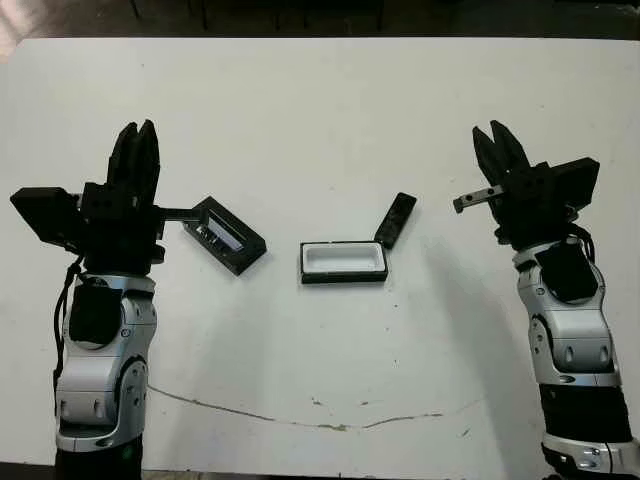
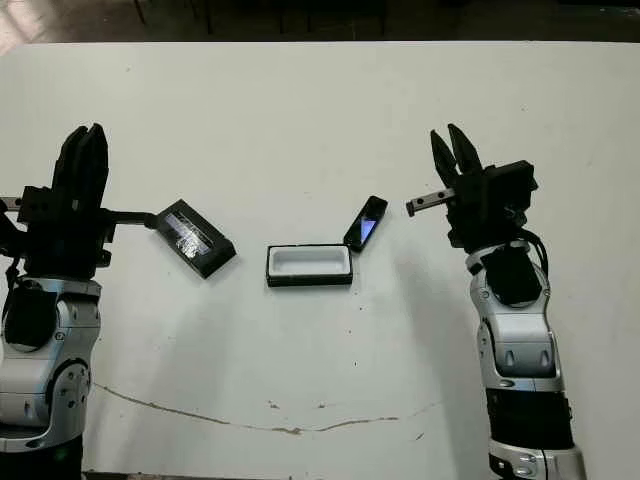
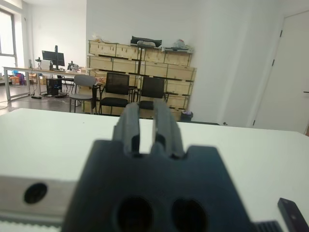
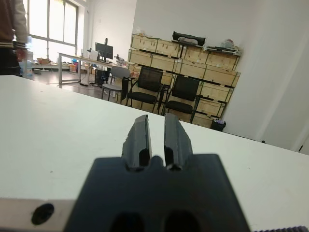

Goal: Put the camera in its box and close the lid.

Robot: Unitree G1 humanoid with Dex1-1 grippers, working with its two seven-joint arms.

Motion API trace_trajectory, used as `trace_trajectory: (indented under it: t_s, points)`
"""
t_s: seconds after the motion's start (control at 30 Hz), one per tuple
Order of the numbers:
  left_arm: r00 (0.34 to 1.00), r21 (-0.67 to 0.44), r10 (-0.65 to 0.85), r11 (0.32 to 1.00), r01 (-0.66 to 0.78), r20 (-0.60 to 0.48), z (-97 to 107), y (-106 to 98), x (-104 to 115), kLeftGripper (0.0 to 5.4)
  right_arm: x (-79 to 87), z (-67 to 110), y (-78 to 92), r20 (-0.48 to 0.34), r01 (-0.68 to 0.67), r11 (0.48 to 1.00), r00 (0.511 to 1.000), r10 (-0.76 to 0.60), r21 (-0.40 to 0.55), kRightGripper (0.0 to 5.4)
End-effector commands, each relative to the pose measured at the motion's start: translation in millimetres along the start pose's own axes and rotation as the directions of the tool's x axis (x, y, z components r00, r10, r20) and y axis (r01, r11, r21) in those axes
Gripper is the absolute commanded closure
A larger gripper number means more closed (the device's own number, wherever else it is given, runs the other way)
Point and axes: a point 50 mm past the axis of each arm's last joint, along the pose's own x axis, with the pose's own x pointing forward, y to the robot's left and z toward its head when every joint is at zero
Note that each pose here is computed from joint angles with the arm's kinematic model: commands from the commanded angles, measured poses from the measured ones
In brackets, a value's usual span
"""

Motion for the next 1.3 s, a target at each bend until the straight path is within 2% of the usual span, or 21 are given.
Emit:
trace_trajectory:
  t_s: [0.03,0.13,0.37,0.47,0.63,0.73,0.83,0.93,1.0,1.13,1.3]
  points:
    - [0.999,-0.007,0.008,1.000,-0.008,-0.033,-4,1,-3,5.37,-3.5,-3.4,-1.4,-0.026,-0.005,1.000,1.000,0.005,-0.013,5.40]
    - [0.999,0.008,0.002,1.000,-0.002,-0.032,-5,1,-2,5.37,-2.9,-3.0,-0.6,-0.034,-0.009,1.000,0.999,0.009,-0.007,5.40]
    - [0.999,0.028,-0.012,1.000,0.013,-0.032,-8,-1,-2,5.37,1.9,-2.3,-7.1,-0.042,-0.047,0.997,0.998,0.044,-0.061,5.40]
    - [0.999,0.023,-0.006,1.000,0.007,-0.032,-7,-1,-3,5.37,11.1,3.9,-15.6,-0.054,-0.086,0.992,0.995,0.081,-0.096,5.40]
    - [1.000,0.016,-0.003,1.000,0.004,-0.030,-5,-2,-4,5.37,36.6,22.2,-24.9,-0.075,-0.142,0.963,0.989,0.128,-0.227,5.40]
    - [1.000,0.040,-0.011,0.999,0.012,-0.021,-4,-3,-4,5.37,57.3,29.8,-26.3,-0.091,-0.229,0.920,0.973,0.211,-0.318,5.40]
    - [1.000,0.054,-0.018,0.998,0.019,-0.016,-3,-4,-4,5.37,72.8,34.4,-23.7,-0.139,-0.346,0.872,0.938,0.317,-0.346,5.40]
    - [1.000,0.061,-0.025,0.998,0.026,-0.014,-2,-4,-4,5.37,85.3,41.3,-12.4,-0.213,-0.472,0.780,0.882,0.421,-0.412,5.40]
    - [1.000,0.060,-0.024,0.998,0.025,-0.015,-2,-5,-4,5.37,91.9,41.9,-3.9,-0.273,-0.543,0.725,0.840,0.470,-0.423,5.40]
    - [0.999,0.059,-0.024,0.998,0.025,-0.021,-3,-5,-4,5.37,102.8,37.0,9.4,-0.390,-0.642,0.642,0.766,0.511,-0.419,5.40]
    - [1.000,0.072,-0.025,0.997,0.026,-0.017,-4,-6,-4,5.37,109.4,24.2,20.9,-0.473,-0.704,0.574,0.708,0.524,-0.418,5.40]
